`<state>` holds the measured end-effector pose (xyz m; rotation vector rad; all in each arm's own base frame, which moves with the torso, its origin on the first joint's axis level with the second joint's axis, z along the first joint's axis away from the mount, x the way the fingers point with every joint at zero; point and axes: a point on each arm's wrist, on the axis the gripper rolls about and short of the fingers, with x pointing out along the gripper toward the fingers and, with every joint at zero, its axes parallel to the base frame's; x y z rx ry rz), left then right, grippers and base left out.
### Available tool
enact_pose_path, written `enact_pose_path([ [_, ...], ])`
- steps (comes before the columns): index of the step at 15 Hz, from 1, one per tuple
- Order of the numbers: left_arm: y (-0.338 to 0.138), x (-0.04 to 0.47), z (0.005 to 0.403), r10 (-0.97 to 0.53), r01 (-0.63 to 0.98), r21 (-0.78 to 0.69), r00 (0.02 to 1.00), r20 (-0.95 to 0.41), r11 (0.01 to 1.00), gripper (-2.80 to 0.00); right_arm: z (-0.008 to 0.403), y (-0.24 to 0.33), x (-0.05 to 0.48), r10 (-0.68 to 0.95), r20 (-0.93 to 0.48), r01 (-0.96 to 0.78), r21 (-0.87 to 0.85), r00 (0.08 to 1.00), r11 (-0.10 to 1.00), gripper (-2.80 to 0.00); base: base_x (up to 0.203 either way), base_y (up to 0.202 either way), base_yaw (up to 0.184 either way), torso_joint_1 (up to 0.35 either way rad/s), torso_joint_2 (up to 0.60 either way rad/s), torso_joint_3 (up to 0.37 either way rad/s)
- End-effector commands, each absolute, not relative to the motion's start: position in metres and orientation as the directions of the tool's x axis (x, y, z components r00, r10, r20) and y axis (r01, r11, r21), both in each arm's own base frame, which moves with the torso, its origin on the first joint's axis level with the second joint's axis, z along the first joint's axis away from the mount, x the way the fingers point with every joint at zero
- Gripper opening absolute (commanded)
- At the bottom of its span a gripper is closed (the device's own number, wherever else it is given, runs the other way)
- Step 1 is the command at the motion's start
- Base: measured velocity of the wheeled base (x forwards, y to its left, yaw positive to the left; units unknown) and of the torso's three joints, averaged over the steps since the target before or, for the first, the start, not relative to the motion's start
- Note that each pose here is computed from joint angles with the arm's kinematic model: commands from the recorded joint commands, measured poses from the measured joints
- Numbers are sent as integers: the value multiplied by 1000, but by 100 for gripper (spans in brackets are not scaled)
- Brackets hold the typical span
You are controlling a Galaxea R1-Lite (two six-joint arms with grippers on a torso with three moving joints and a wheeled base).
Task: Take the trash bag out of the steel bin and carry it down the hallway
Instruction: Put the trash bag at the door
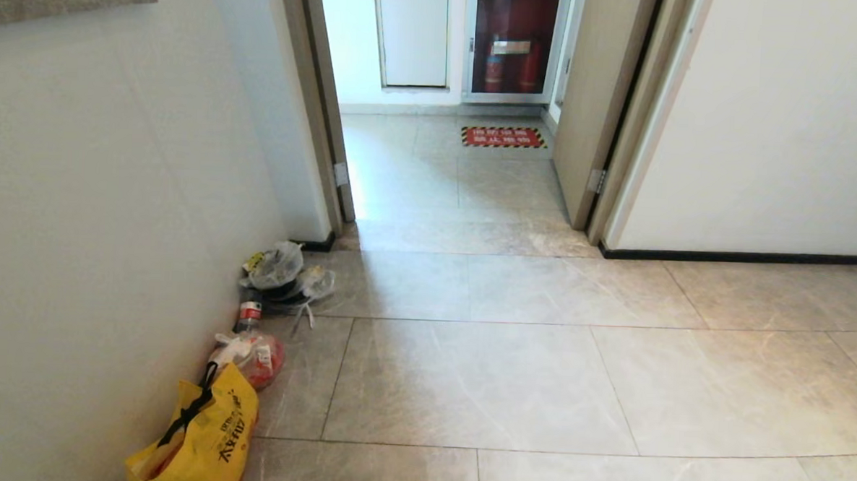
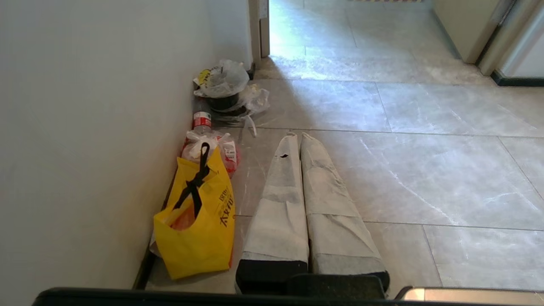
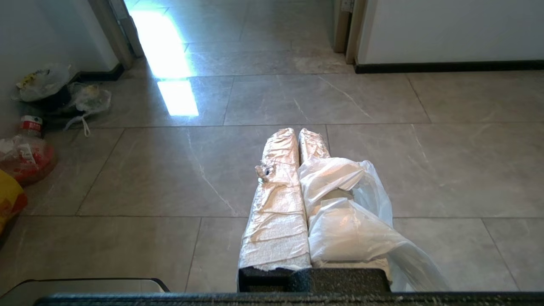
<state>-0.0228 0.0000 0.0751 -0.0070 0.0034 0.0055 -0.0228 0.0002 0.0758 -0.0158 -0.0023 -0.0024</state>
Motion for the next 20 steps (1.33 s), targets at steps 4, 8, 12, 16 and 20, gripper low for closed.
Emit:
enact_pose_path([
  [4,0,-23,75,5,-5,-8,1000,-5,1000,-280,76,0,-23,-5,3,5,-17,1000,1000,-280,197,0,-1,1,2,2],
  [8,0,-23,75,5,-5,-8,1000,-5,1000,-280,76,0,-23,-5,3,5,-17,1000,1000,-280,189,0,0,2,4,1],
  [12,0,-23,75,5,-5,-8,1000,-5,1000,-280,76,0,-23,-5,3,5,-17,1000,1000,-280,194,0,0,5,2,3],
  [16,0,-23,75,5,-5,-8,1000,-5,1000,-280,76,0,-23,-5,3,5,-17,1000,1000,-280,192,0,2,2,2,4],
  [20,0,-23,75,5,-5,-6,1000,-5,1000,-280,76,0,-23,-5,3,5,-17,1000,1000,-280,183,0,1,-2,2,4],
])
